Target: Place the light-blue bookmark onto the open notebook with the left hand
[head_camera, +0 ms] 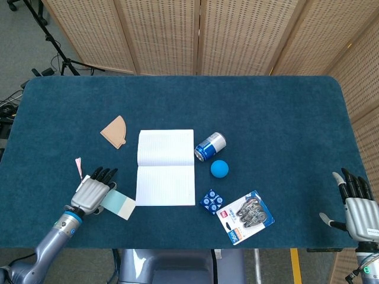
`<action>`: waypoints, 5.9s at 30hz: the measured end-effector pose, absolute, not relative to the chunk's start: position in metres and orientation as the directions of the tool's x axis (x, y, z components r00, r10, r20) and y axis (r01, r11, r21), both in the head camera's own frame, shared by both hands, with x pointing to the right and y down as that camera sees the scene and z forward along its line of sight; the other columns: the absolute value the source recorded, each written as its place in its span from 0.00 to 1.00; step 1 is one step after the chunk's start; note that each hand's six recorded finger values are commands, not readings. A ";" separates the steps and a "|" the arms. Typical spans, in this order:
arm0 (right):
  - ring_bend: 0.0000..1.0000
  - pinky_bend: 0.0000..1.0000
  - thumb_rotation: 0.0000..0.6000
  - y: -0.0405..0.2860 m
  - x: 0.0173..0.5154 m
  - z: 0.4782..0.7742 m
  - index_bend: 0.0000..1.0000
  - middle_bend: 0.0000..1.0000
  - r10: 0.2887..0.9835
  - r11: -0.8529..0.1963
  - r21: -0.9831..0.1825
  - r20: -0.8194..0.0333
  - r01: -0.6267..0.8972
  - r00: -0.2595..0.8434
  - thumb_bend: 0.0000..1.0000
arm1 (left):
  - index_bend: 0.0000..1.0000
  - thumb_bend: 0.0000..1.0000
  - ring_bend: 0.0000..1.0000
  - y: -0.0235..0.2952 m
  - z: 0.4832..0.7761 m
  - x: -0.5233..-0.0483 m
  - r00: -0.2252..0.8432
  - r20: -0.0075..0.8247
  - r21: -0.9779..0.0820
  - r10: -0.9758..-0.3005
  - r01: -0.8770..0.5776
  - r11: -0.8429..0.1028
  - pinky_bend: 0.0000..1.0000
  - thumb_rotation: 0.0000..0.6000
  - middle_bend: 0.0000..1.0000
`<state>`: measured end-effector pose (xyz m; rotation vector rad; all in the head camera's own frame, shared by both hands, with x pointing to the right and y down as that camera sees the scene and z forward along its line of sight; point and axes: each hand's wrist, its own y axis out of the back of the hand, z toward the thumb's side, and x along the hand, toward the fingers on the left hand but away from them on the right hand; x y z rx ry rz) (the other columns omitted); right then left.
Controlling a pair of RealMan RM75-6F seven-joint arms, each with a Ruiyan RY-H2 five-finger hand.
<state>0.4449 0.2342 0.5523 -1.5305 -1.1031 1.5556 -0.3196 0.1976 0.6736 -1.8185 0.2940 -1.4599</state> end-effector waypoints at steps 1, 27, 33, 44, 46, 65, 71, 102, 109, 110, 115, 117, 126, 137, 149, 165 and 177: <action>0.00 0.00 1.00 0.234 0.445 0.552 0.00 0.00 0.907 -0.408 -0.909 -0.414 0.091 -0.075 0.05 | 0.54 0.48 0.00 0.196 0.673 -0.319 0.317 0.727 -0.685 -0.609 0.275 -0.674 0.00 1.00 0.00; 0.00 0.00 1.00 0.234 0.445 0.551 0.00 0.00 0.909 -0.403 -0.910 -0.410 0.095 -0.075 0.05 | 0.54 0.48 0.00 0.170 0.637 -0.316 0.320 0.685 -0.726 -0.654 0.239 -0.644 0.00 1.00 0.00; 0.00 0.00 1.00 0.234 0.445 0.551 0.00 0.00 0.909 -0.404 -0.910 -0.411 0.095 -0.074 0.05 | 0.54 0.48 0.00 0.167 0.631 -0.317 0.316 0.688 -0.724 -0.654 0.228 -0.651 0.00 1.00 0.00; 0.00 0.00 1.00 0.235 0.444 0.550 0.00 0.00 0.909 -0.403 -0.910 -0.410 0.095 -0.071 0.05 | 0.54 0.48 0.00 0.159 0.615 -0.323 0.304 0.690 -0.722 -0.657 0.225 -0.654 0.00 1.00 0.00; 0.00 0.00 1.00 0.235 0.444 0.550 0.00 0.00 0.910 -0.402 -0.911 -0.409 0.095 -0.071 0.05 | 0.54 0.48 0.00 0.159 0.614 -0.322 0.301 0.690 -0.722 -0.658 0.221 -0.656 0.00 1.00 0.00; 0.00 0.00 1.00 0.234 0.448 0.550 0.00 0.00 0.907 -0.405 -0.907 -0.414 0.115 -0.072 0.05 | 0.57 0.45 0.00 0.154 0.624 -0.285 0.214 0.757 -0.645 -0.617 0.102 -0.757 0.00 1.00 0.00; 0.00 0.00 1.00 0.233 0.448 0.549 0.00 0.00 0.907 -0.406 -0.906 -0.416 0.124 -0.068 0.05 | 0.57 0.44 0.00 0.144 0.622 -0.251 0.216 0.764 -0.636 -0.608 0.098 -0.765 0.00 1.00 0.00; 0.00 0.00 1.00 0.231 0.462 0.536 0.00 0.00 0.916 -0.375 -0.906 -0.395 0.195 -0.074 0.05 | 0.59 0.44 0.00 0.126 0.634 -0.158 0.063 0.792 -0.611 -0.608 0.071 -0.788 0.00 1.00 0.00; 0.00 0.00 1.00 0.232 0.461 0.537 0.00 0.00 0.914 -0.380 -0.904 -0.400 0.198 -0.071 0.05 | 0.60 0.44 0.00 0.125 0.642 -0.150 0.045 0.797 -0.604 -0.602 0.078 -0.793 0.00 1.00 0.00; 0.00 0.00 1.00 0.232 0.461 0.537 0.00 0.00 0.914 -0.380 -0.903 -0.400 0.200 -0.071 0.05 | 0.60 0.44 0.00 0.125 0.643 -0.149 0.042 0.798 -0.603 -0.602 0.078 -0.794 0.00 1.00 0.00; 0.00 0.00 1.00 0.231 0.462 0.536 0.00 0.00 0.915 -0.377 -0.904 -0.398 0.204 -0.072 0.06 | 0.60 0.44 0.00 0.126 0.646 -0.142 0.042 0.804 -0.595 -0.593 0.074 -0.800 0.00 1.00 0.00; 0.00 0.00 1.00 0.231 0.463 0.536 0.00 0.00 0.915 -0.376 -0.903 -0.398 0.207 -0.073 0.05 | 0.60 0.44 0.00 0.127 0.647 -0.140 0.044 0.805 -0.593 -0.591 0.073 -0.802 0.00 1.00 0.00; 0.00 0.00 1.00 0.231 0.464 0.534 0.00 0.00 0.916 -0.373 -0.903 -0.395 0.215 -0.072 0.05 | 0.63 0.44 0.00 0.130 0.647 -0.131 0.047 0.804 -0.595 -0.593 0.072 -0.800 0.00 1.00 0.00; 0.00 0.00 1.00 0.231 0.465 0.535 0.00 0.00 0.914 -0.375 -0.900 -0.399 0.223 -0.071 0.05 | 0.64 0.44 0.00 0.125 0.655 -0.126 -0.009 0.795 -0.605 -0.606 0.033 -0.795 0.00 1.00 0.00; 0.00 0.00 1.00 0.231 0.468 0.532 0.00 0.00 0.917 -0.366 -0.899 -0.393 0.240 -0.075 0.05 | 0.68 0.44 0.00 0.129 0.662 -0.114 -0.025 0.801 -0.598 -0.598 0.008 -0.801 0.00 1.00 0.00; 0.00 0.00 1.00 0.231 0.467 0.531 0.00 0.00 0.917 -0.367 -0.897 -0.393 0.246 -0.068 0.05 | 0.69 0.45 0.00 0.124 0.667 -0.112 -0.071 0.779 -0.626 -0.623 -0.026 -0.779 0.00 1.00 0.00; 0.00 0.00 1.00 0.231 0.467 0.530 0.00 0.00 0.919 -0.361 -0.899 -0.388 0.250 -0.068 0.05 | 0.69 0.45 0.00 0.121 0.671 -0.109 -0.060 0.778 -0.628 -0.626 -0.033 -0.777 0.00 1.00 0.00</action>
